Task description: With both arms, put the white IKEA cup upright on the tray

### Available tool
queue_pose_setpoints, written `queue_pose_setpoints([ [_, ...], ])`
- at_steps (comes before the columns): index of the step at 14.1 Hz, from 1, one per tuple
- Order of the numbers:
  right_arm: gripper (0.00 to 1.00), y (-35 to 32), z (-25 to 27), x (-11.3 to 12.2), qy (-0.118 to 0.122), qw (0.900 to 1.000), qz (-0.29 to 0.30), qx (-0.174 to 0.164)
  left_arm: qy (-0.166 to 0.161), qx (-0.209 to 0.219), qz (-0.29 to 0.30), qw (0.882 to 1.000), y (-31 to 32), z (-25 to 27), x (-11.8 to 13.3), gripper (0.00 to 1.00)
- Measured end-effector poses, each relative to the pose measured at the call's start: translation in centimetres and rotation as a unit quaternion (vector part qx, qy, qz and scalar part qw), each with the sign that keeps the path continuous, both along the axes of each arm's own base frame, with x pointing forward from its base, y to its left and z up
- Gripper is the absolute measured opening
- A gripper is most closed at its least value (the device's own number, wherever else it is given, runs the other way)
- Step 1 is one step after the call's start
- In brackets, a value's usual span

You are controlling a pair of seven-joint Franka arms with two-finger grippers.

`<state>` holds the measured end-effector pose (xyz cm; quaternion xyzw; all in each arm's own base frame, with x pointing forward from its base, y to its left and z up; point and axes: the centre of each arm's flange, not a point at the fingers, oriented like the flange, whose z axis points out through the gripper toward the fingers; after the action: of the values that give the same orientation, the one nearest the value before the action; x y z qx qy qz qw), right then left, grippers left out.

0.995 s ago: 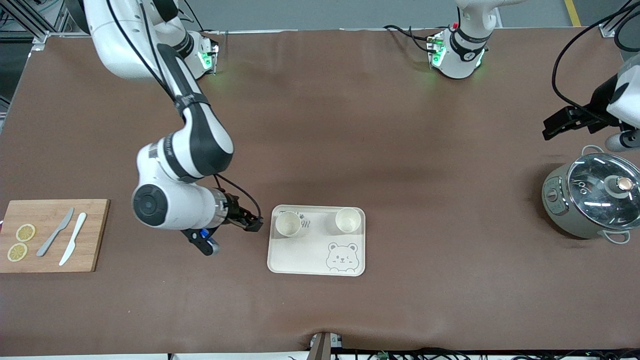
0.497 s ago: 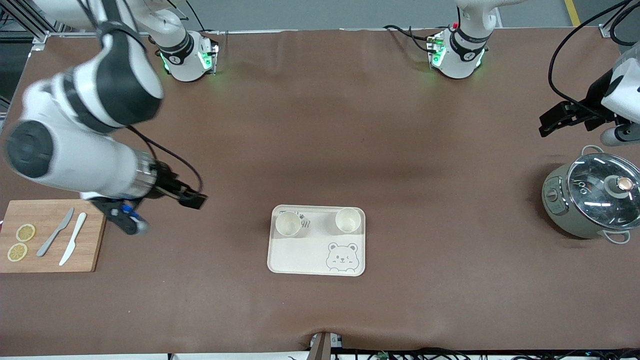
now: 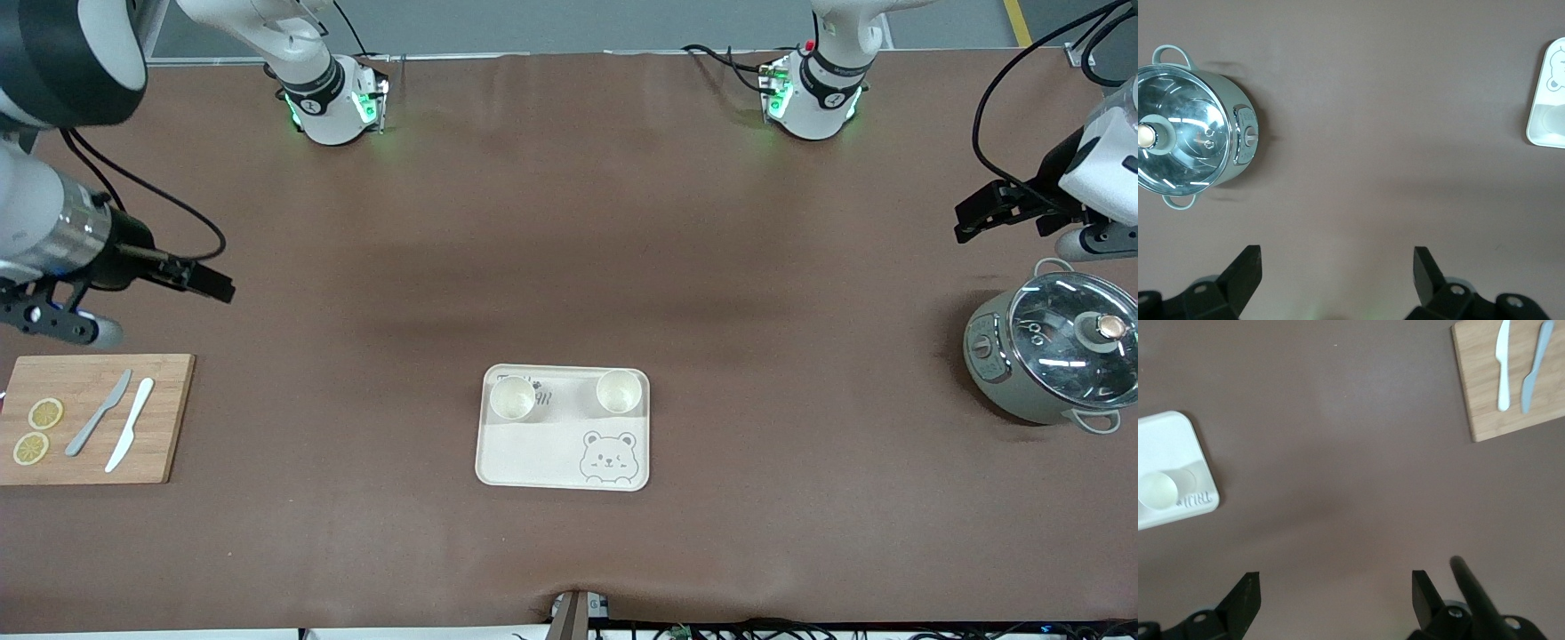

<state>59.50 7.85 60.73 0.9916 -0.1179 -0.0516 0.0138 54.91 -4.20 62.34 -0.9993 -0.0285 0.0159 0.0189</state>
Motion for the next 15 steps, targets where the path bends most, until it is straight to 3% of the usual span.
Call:
queue_pose_setpoints([
  [5, 1.00, -6.0, 4.8, -4.5, 0.002, 0.991, 0.136, 0.012, -0.001, -0.001, 0.000, 1.000, 0.0, 0.0, 0.0, 1.00],
  [9, 1.00, -9.3, 4.5, -5.0, 0.005, 0.990, 0.143, 0.017, -0.003, -0.001, -0.001, 1.000, 0.0, 0.0, 0.1, 1.00],
  [13, 1.00, -10.3, 3.1, -4.1, -0.017, 0.990, 0.133, 0.035, 0.001, -0.002, -0.001, 1.000, 0.0, -0.5, 0.3, 1.00],
  [15, 1.00, -10.8, 2.5, -4.5, -0.012, 0.991, 0.129, 0.038, 0.002, -0.002, -0.001, 1.000, 0.0, -0.7, 0.4, 1.00],
])
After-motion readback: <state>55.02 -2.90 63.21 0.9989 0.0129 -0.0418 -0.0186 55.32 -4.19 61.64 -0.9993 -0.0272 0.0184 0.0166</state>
